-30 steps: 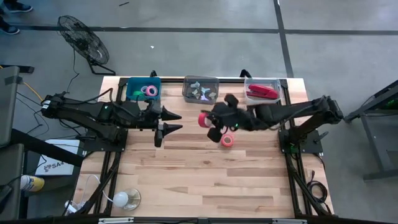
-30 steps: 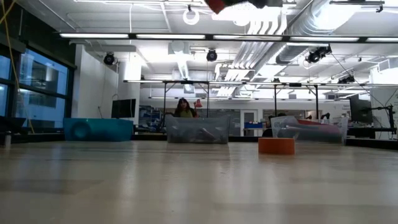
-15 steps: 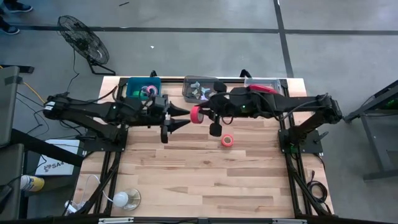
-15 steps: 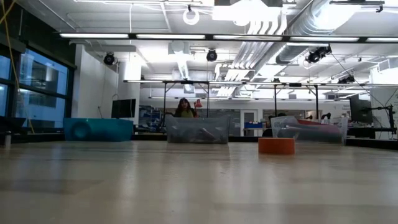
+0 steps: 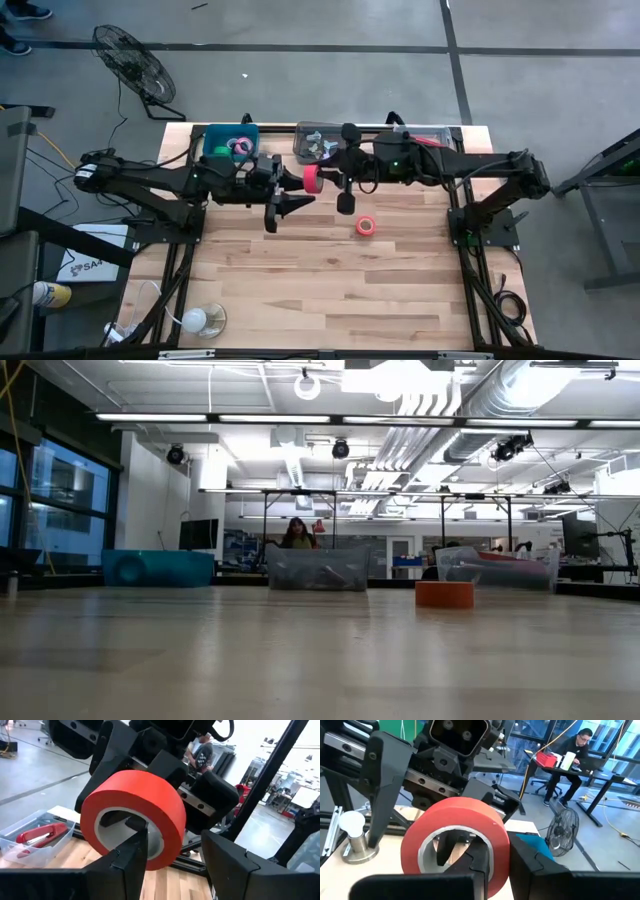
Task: Pick and place Stapler, Stapler remover, tape
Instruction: Put the red tape into the blue bin, then put the orange tape into the blue bin
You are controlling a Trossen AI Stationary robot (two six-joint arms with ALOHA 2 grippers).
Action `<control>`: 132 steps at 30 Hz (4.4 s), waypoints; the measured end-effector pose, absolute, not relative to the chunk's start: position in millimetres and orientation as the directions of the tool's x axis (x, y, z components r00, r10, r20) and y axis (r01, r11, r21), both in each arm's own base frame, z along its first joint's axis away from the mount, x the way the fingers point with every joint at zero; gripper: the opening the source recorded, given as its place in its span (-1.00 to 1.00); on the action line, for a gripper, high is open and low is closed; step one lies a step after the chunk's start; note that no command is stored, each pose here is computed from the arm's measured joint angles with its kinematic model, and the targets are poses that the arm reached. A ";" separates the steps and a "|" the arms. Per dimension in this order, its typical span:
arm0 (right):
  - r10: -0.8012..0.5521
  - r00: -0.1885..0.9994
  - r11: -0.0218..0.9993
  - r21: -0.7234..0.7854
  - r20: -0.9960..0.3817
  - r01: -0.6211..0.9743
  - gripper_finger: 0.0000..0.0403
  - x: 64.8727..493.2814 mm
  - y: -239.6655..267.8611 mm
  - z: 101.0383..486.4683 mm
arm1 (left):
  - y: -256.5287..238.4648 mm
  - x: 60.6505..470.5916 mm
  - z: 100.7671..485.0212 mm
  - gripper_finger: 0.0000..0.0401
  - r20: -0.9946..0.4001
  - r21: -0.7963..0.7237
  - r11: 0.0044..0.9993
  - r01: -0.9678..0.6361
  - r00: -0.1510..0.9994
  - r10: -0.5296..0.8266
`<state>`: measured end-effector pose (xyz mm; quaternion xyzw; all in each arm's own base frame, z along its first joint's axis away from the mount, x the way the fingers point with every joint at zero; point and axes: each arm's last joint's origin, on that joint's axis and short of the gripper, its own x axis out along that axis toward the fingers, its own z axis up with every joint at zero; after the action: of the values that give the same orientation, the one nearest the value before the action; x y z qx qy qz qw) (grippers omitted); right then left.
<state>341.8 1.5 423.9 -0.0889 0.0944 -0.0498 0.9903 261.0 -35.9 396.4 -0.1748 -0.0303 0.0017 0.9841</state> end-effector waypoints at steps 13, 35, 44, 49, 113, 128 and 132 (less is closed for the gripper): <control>-0.106 0.976 0.983 -0.167 -0.188 0.075 -0.84 341.9 -1.2 422.8 | -36.0 262.7 396.5 -0.83 0.069 -0.310 0.951 0.007 0.997 0.015; -0.178 0.962 0.984 -0.067 -0.207 0.168 0.19 320.5 -3.9 433.9 | -33.3 259.6 393.6 -0.83 0.022 -0.297 0.950 -0.095 0.994 0.106; -0.328 0.912 0.944 -0.043 -0.246 0.328 0.21 272.7 -8.4 452.4 | -10.3 243.3 387.3 -0.83 -0.186 -0.284 0.861 -0.422 0.905 0.382; -0.402 0.872 0.913 -0.055 -0.278 0.404 0.21 252.3 -10.6 456.0 | 19.4 236.2 378.2 -0.83 -0.345 -0.256 0.786 -0.562 0.813 0.469; -0.464 0.789 0.863 -0.007 -0.403 0.504 0.22 239.9 -12.2 444.2 | 238.3 207.8 232.4 -0.52 -0.931 0.029 0.264 -0.964 0.070 0.358; -0.415 0.694 0.839 0.046 -0.588 0.542 0.22 246.6 -10.8 389.7 | 209.0 203.0 312.8 -0.45 -0.832 -0.175 0.441 -0.880 0.372 0.412; -0.366 0.658 0.839 0.074 -0.658 0.540 0.22 249.5 -9.0 362.8 | 195.3 206.7 315.6 -0.19 -0.843 -0.205 0.505 -0.838 0.413 0.343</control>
<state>249.5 -9.0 362.8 0.1324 0.3283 -0.2512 0.9009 206.7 195.3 315.6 -0.3208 0.3858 0.3801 0.7770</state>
